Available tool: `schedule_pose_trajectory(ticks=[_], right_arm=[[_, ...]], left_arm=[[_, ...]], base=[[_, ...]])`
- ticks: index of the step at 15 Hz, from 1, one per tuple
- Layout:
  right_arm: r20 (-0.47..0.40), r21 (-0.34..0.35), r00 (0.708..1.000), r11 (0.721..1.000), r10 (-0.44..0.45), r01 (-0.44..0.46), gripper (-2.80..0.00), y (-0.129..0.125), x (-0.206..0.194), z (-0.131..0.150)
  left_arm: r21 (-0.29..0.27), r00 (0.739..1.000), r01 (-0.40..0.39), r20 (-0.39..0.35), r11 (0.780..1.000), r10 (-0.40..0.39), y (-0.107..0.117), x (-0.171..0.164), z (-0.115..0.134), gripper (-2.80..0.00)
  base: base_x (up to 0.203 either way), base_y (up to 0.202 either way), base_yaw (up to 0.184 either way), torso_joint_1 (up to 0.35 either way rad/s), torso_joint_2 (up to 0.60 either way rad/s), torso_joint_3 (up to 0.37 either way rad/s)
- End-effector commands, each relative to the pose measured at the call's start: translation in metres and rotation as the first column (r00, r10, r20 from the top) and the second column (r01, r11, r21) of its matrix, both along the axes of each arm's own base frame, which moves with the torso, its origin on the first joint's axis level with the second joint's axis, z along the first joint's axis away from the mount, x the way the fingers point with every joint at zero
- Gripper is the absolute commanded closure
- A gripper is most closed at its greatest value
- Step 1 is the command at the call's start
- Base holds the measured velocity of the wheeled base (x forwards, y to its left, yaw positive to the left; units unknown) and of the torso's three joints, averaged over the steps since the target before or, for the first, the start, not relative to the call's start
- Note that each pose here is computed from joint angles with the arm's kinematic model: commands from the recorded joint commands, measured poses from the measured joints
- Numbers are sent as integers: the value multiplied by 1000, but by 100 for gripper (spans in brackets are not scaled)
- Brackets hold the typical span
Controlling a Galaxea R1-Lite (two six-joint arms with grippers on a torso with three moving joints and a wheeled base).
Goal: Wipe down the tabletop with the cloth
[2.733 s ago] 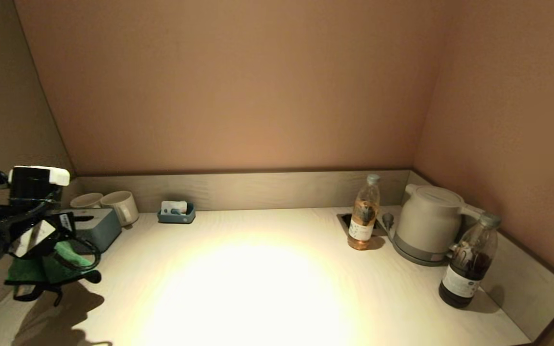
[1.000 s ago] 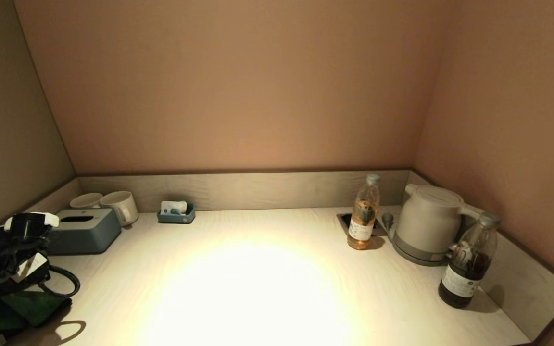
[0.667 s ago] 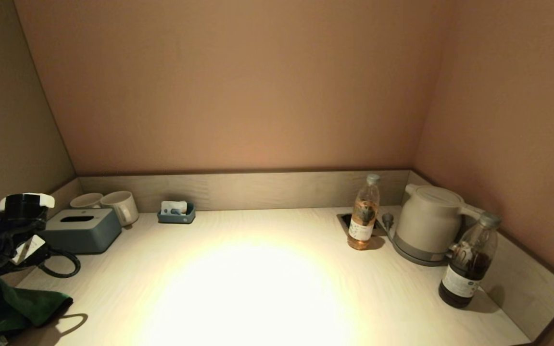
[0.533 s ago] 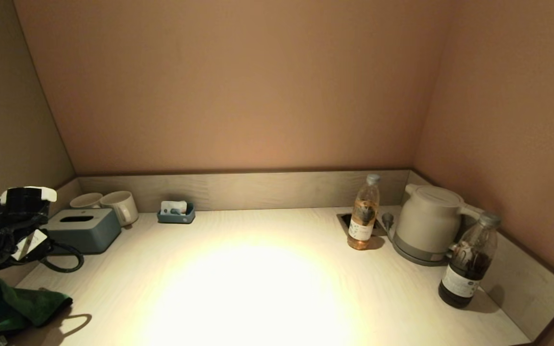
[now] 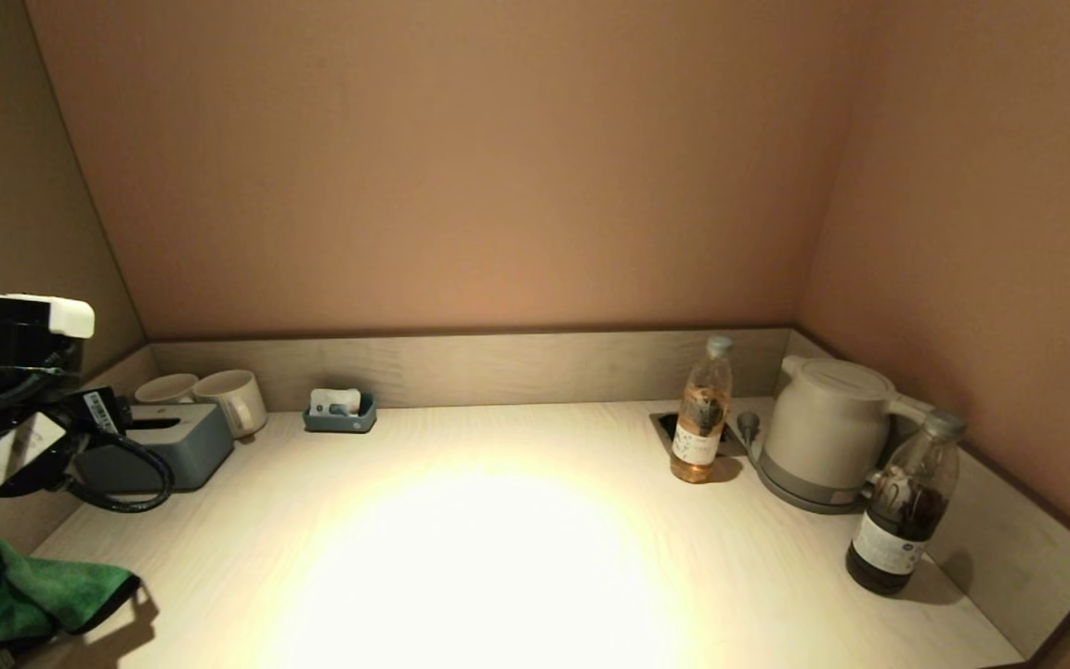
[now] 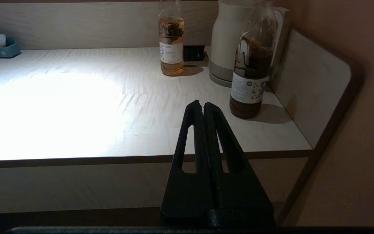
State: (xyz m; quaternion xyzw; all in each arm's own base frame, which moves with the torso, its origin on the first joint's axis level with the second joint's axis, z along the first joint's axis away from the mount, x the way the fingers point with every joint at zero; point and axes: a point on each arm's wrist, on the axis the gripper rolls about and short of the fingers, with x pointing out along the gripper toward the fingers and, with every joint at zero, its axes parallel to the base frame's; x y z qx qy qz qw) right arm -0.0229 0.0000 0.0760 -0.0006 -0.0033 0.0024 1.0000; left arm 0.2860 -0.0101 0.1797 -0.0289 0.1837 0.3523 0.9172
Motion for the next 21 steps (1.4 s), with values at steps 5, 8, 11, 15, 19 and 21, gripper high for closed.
schedule_pose_trajectory(ticks=[5,8,11,15,19,21], right_arm=[[0,0,1000,1000,0,0,0,0,0,0],[0,0,1000,1000,1,-1,0,0,0,0],[0,0,1000,1000,0,0,0,0,0,0],[0,0,1000,1000,0,0,0,0,0,0],[0,0,1000,1000,0,0,0,0,0,0],[0,0,1000,1000,0,0,0,0,0,0]], left_arm=[[42,881,433,190,900,-433,-18,-91,73,0],[87,797,531,288,843,-531,-11,-141,86,0],[162,726,592,318,789,-610,-4,-182,83,0],[194,712,619,272,761,-648,1,-214,70,0],[213,698,619,291,756,-654,12,-271,53,0],[236,718,567,327,789,-614,15,-291,40,0]], base=[[0,0,0,0,0,0],[0,0,0,0,0,0],[0,0,0,0,0,0],[0,0,0,0,0,0],[0,0,0,0,0,0],[0,0,0,0,0,0]])
